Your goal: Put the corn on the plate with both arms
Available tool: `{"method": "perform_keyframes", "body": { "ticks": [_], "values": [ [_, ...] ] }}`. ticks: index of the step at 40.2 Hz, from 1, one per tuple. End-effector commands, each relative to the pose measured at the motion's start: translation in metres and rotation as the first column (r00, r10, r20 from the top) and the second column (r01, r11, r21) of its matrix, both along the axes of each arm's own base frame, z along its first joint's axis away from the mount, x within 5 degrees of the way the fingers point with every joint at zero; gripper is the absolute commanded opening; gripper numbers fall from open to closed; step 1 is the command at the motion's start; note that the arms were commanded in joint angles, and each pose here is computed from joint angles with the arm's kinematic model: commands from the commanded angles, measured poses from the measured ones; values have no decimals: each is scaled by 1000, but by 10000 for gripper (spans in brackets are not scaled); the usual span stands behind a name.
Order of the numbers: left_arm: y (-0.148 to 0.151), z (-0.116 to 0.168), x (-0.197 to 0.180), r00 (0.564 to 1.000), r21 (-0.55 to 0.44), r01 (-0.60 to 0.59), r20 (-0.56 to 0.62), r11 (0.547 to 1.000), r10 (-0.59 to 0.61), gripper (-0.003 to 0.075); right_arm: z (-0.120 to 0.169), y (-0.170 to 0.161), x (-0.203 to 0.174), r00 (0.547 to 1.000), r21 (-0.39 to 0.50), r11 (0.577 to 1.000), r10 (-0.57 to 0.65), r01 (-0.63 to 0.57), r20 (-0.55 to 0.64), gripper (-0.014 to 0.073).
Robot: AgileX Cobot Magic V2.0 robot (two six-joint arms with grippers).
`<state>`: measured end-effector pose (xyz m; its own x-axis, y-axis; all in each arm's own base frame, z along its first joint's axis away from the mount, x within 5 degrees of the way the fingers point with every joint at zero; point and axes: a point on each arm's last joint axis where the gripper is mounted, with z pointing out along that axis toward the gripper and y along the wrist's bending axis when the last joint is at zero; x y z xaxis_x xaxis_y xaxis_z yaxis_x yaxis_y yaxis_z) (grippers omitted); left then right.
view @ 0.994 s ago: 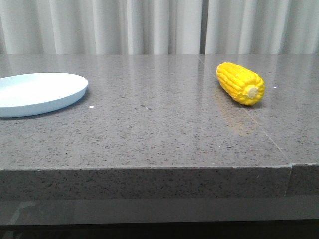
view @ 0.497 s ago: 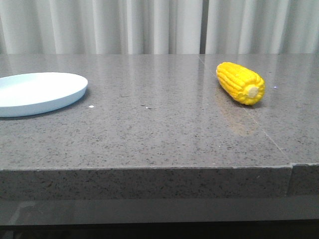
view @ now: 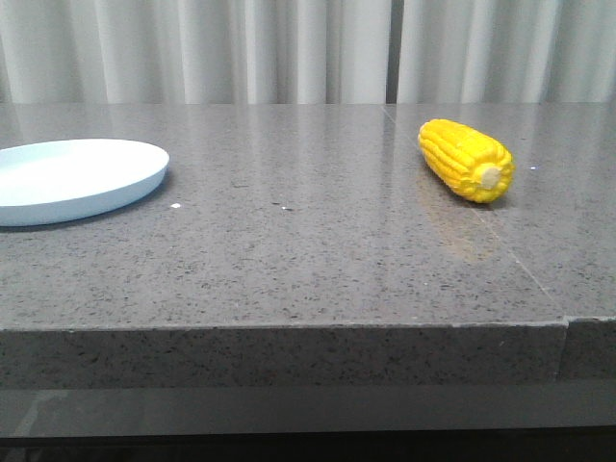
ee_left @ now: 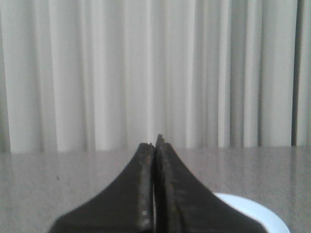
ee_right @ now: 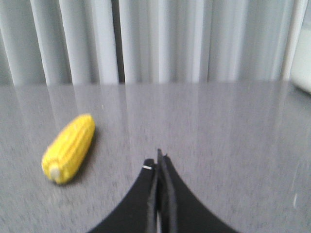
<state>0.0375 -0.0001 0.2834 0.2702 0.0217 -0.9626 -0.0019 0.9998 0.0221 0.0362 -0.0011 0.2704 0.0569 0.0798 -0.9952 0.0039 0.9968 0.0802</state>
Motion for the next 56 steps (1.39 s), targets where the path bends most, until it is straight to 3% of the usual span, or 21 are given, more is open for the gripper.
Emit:
{"method": "perform_keyframes", "body": {
  "ticks": [1, 10, 21, 26, 32, 36, 39, 51, 56],
  "values": [
    [1, 44, -8, 998, 77, -34, 62, 996, 29, -20, 45, 0, -10, 997, -6, 1000, -8, 8, 80, -90],
    [3, 79, 22, 987, 110, -49, -146, 993, 65, -20, 96, -1, 11, 1000, -6, 1000, -10, 10, 17, -90],
    [3, 77, 41, 974, 110, -39, -217, 993, 63, -5, 98, -1, 33, 998, -7, 1000, -10, 10, -63, -87],
    [3, 77, 41, 974, 110, -39, -217, 993, 63, 172, 98, -1, 33, 998, -7, 1000, -10, 10, -64, 7],
    [3, 77, 41, 974, 101, -37, -218, 994, 58, 538, 98, -1, 33, 998, -7, 1000, -10, 10, -62, 379],
    [2, 77, 41, 973, 84, -32, -225, 996, 50, 667, 98, -1, 33, 998, -7, 1000, -10, 10, -63, 572],
    [2, 76, 41, 972, 84, -32, -228, 996, 50, 671, 98, -1, 33, 998, -7, 1000, -10, 10, -63, 621],
    [1, 76, 43, 978, 50, -20, -205, 999, 30, 671, 98, -1, 33, 998, -7, 1000, -10, 10, -63, 623],
    [0, 76, 65, 949, 3, -8, -315, 1000, 9, 671, 98, -1, 33, 998, -7, 1000, -10, 10, -63, 623]
  ]
}}
